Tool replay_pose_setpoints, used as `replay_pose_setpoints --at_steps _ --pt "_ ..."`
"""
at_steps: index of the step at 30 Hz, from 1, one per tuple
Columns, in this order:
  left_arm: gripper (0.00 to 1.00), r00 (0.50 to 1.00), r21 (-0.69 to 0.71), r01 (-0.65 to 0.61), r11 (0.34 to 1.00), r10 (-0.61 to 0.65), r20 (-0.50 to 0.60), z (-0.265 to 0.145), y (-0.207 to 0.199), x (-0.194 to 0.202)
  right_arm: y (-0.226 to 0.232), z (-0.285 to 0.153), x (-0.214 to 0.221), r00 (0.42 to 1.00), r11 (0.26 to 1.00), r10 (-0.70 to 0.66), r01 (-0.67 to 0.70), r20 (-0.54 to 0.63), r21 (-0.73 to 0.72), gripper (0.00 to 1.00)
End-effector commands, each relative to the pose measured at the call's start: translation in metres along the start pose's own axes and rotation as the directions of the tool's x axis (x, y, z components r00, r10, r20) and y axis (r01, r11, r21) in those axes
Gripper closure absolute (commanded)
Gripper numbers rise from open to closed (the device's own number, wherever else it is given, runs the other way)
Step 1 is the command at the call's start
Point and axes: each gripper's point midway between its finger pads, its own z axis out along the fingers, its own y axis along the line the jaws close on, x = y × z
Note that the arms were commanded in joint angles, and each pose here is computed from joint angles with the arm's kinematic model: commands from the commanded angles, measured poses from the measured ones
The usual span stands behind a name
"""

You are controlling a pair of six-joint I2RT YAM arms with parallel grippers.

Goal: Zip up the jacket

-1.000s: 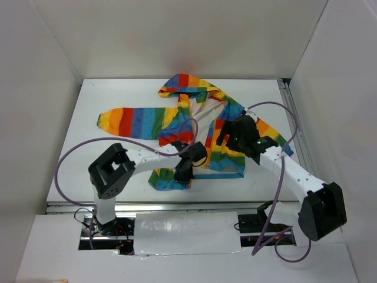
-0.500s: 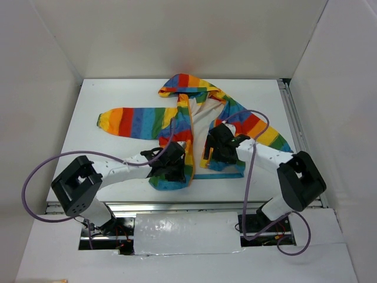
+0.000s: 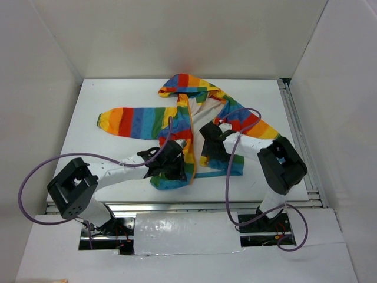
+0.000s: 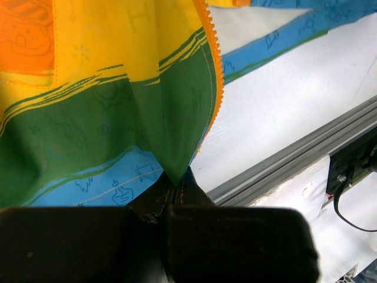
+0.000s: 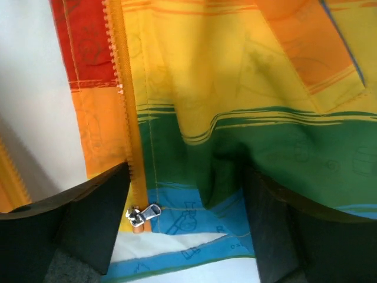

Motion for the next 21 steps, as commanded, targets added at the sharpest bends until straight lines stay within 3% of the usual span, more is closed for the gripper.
replay_pose_setpoints --at_steps 1,2,4,8,14,21 --pt "1.00 0.999 0.040 -0.024 0.999 0.022 0.045 -0.007 -0.007 -0.010 0.002 0.013 -0.001 0.999 0.998 0.051 -0.052 0.019 0.039 0.20" --pt "1.00 0.999 0.038 -0.023 0.999 0.021 0.047 -0.008 -0.007 -0.010 0.000 0.015 0.002 0.999 0.998 0.052 -0.053 0.016 0.045 0.34" --pt "1.00 0.999 0.036 -0.024 0.999 0.022 0.050 -0.008 -0.007 -0.011 0.004 0.014 0.000 0.998 0.998 0.053 -0.054 0.030 0.016 0.51" --pt "1.00 0.999 0.035 -0.024 0.999 0.023 0.050 -0.007 -0.007 -0.012 0.008 -0.003 -0.007 0.995 0.995 0.051 -0.043 0.087 -0.087 0.70" --pt "1.00 0.999 0.019 -0.014 1.000 0.013 0.048 -0.006 -0.005 -0.013 0.004 -0.049 -0.038 0.967 0.979 0.064 -0.014 0.248 -0.201 0.81" --pt "1.00 0.997 -0.039 0.033 0.999 -0.030 0.068 0.003 0.015 -0.020 -0.028 -0.101 -0.059 0.932 0.963 0.088 0.012 0.353 -0.270 0.85"
